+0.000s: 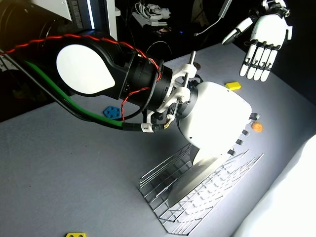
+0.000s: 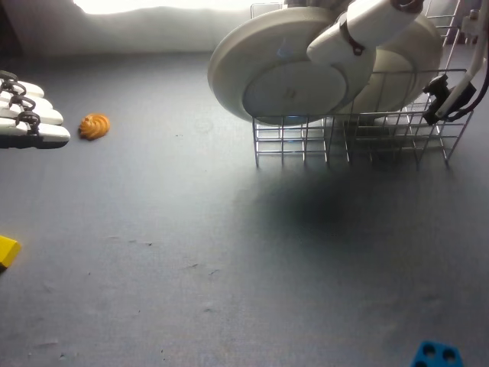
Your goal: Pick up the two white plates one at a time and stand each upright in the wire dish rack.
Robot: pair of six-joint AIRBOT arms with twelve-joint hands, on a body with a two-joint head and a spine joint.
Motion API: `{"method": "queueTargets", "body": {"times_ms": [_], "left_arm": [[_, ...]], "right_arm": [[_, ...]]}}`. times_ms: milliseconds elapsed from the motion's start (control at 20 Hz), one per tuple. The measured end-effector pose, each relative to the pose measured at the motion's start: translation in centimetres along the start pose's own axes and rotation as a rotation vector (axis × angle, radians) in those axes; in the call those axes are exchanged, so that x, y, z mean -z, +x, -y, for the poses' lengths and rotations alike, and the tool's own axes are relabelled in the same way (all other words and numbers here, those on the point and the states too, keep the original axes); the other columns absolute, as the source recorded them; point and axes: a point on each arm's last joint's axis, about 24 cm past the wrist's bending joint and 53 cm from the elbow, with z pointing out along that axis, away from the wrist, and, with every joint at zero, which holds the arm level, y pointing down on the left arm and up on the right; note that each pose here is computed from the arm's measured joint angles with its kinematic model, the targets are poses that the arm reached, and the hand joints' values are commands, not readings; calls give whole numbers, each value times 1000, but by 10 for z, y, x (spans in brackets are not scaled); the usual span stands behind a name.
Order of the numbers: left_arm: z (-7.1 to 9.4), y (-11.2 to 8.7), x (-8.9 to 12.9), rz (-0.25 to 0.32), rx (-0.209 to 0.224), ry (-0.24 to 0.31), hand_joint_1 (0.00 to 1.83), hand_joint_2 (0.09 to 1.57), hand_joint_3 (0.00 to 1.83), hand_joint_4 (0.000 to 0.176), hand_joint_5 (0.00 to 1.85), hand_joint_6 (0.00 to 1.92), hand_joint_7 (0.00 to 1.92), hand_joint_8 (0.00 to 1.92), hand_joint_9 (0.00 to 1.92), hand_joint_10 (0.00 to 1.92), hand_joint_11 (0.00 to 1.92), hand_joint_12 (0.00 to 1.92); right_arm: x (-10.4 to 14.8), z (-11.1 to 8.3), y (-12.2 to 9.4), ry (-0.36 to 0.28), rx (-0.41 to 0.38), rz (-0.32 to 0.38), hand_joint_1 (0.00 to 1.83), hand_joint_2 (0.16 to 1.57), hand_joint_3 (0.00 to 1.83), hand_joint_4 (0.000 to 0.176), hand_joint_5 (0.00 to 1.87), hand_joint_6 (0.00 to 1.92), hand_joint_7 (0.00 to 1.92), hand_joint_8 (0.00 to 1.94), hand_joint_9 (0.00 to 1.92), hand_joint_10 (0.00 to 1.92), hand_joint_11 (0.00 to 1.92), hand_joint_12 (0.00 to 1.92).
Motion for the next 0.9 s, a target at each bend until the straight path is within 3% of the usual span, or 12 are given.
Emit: {"method": "queueTargets", "body": {"times_ms": [750,900], "left_arm": [[6,3,-4,-11,-11,17,0,1045,0,0,31,9,27,8,14,4,0,0],[6,3,-4,-12,-11,17,0,1051,3,0,65,17,59,16,44,13,19,9]], "right_arm": [[3,4,-9,-7,134,16,1382,1088,0,0,929,1029,1060,845,993,1021,804,1059],[3,9,-7,-7,195,11,1370,1129,5,0,837,1159,961,1024,912,1144,745,1133]]}}
